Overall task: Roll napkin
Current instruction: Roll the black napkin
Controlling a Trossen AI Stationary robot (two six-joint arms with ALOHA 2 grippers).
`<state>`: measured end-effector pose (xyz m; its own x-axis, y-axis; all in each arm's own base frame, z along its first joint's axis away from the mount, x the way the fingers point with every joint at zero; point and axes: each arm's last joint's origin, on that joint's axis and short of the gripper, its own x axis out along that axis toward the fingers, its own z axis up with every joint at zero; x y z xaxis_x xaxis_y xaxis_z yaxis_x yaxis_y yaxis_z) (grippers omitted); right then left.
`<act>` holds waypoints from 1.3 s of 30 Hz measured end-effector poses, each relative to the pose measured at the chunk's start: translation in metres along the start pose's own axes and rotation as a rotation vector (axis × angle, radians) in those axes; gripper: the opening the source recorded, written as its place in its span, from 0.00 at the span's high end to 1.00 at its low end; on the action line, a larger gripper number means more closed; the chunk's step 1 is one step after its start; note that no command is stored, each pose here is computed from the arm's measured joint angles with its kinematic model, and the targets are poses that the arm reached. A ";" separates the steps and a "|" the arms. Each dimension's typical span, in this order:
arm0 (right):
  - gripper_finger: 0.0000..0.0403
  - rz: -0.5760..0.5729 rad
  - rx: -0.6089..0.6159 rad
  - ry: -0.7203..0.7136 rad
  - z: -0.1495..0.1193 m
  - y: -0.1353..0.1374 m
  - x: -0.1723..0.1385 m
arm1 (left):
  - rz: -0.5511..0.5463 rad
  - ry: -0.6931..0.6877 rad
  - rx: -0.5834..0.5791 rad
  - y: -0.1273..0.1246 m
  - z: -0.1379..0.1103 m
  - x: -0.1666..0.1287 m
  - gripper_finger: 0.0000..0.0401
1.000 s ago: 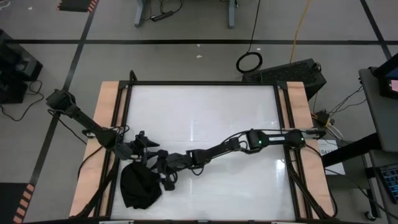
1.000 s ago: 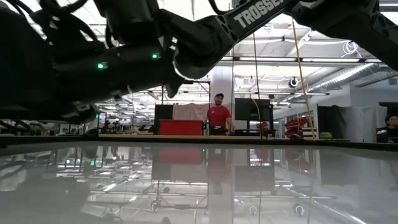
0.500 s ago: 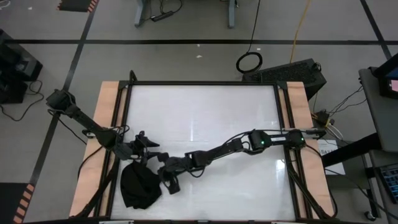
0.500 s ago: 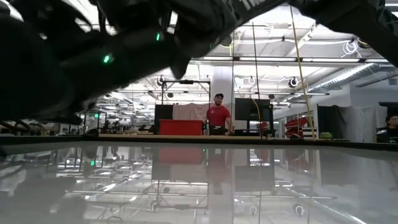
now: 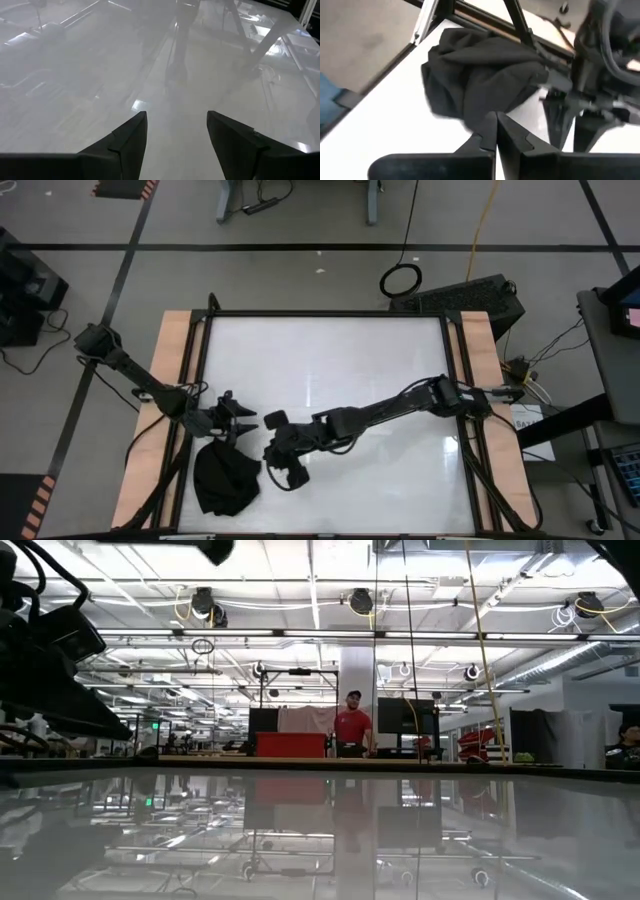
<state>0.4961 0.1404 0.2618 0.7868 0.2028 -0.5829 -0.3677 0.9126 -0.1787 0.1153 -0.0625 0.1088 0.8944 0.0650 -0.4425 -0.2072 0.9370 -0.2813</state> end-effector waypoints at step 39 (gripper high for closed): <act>0.69 0.175 0.289 -0.351 -0.078 -0.012 0.127 | -0.025 -0.021 -0.023 -0.002 0.003 0.000 0.47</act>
<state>0.5617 0.1278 0.1284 0.8633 0.4241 -0.2734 -0.3959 0.9053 0.1542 0.1169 -0.0638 0.1117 0.9075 0.0487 -0.4173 -0.1935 0.9302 -0.3121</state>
